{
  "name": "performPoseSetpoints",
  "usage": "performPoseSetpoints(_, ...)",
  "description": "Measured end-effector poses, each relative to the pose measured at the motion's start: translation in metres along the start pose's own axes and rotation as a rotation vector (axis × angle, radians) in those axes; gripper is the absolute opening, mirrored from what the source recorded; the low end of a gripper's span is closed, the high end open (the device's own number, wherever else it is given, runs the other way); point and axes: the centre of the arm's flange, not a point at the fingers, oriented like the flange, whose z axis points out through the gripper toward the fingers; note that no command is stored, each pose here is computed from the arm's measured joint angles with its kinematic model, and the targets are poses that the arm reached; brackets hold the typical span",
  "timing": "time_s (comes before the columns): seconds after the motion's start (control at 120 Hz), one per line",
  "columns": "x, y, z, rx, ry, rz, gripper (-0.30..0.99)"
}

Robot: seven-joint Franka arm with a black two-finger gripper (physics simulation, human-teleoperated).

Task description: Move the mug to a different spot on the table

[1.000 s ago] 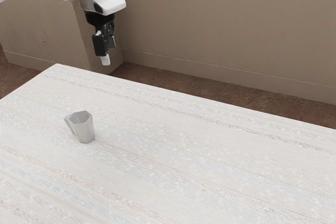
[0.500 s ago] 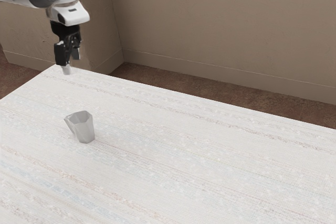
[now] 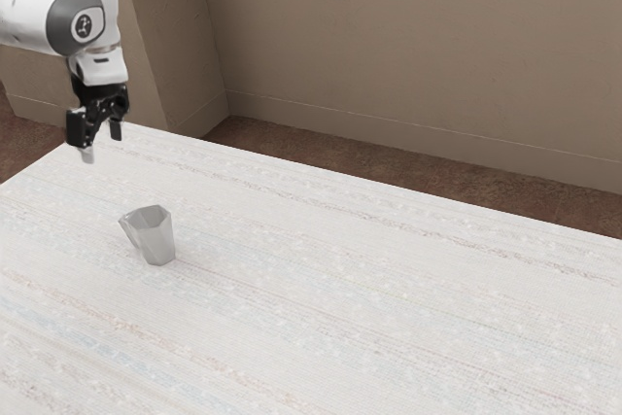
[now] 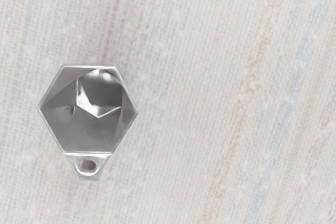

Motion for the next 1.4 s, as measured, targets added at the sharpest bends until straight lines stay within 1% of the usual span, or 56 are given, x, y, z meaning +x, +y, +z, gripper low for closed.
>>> performPoseSetpoints(0.092,0.006,-0.007,0.011,-0.006,0.033,0.036,0.69)
performPoseSetpoints(0.183,-0.010,-0.010,0.032,-0.018,0.075,0.027,0.69)
performPoseSetpoints(0.317,-0.026,-0.022,0.059,-0.001,0.113,0.022,0.69)
performPoseSetpoints(0.475,-0.036,-0.038,0.089,0.014,0.139,0.036,0.69)
performPoseSetpoints(0.55,-0.042,-0.043,0.103,0.010,0.149,0.042,0.69)
performPoseSetpoints(0.617,-0.050,-0.047,0.119,0.003,0.180,0.042,0.69)
performPoseSetpoints(0.733,-0.056,-0.055,0.146,-0.005,0.251,0.063,0.69)
performPoseSetpoints(0.833,-0.055,-0.061,0.163,-0.003,0.282,0.095,0.69)
performPoseSetpoints(1.0,-0.065,-0.065,0.191,-0.002,0.337,0.111,0.69)
performPoseSetpoints(1.067,-0.064,-0.066,0.198,0.000,0.363,0.116,0.66)
performPoseSetpoints(1.125,-0.063,-0.067,0.202,0.005,0.383,0.122,0.60)
performPoseSetpoints(1.258,-0.066,-0.070,0.214,0.012,0.405,0.130,0.48)
performPoseSetpoints(1.333,-0.065,-0.072,0.223,0.012,0.413,0.137,0.43)
performPoseSetpoints(1.4,-0.063,-0.074,0.230,0.020,0.439,0.131,0.41)
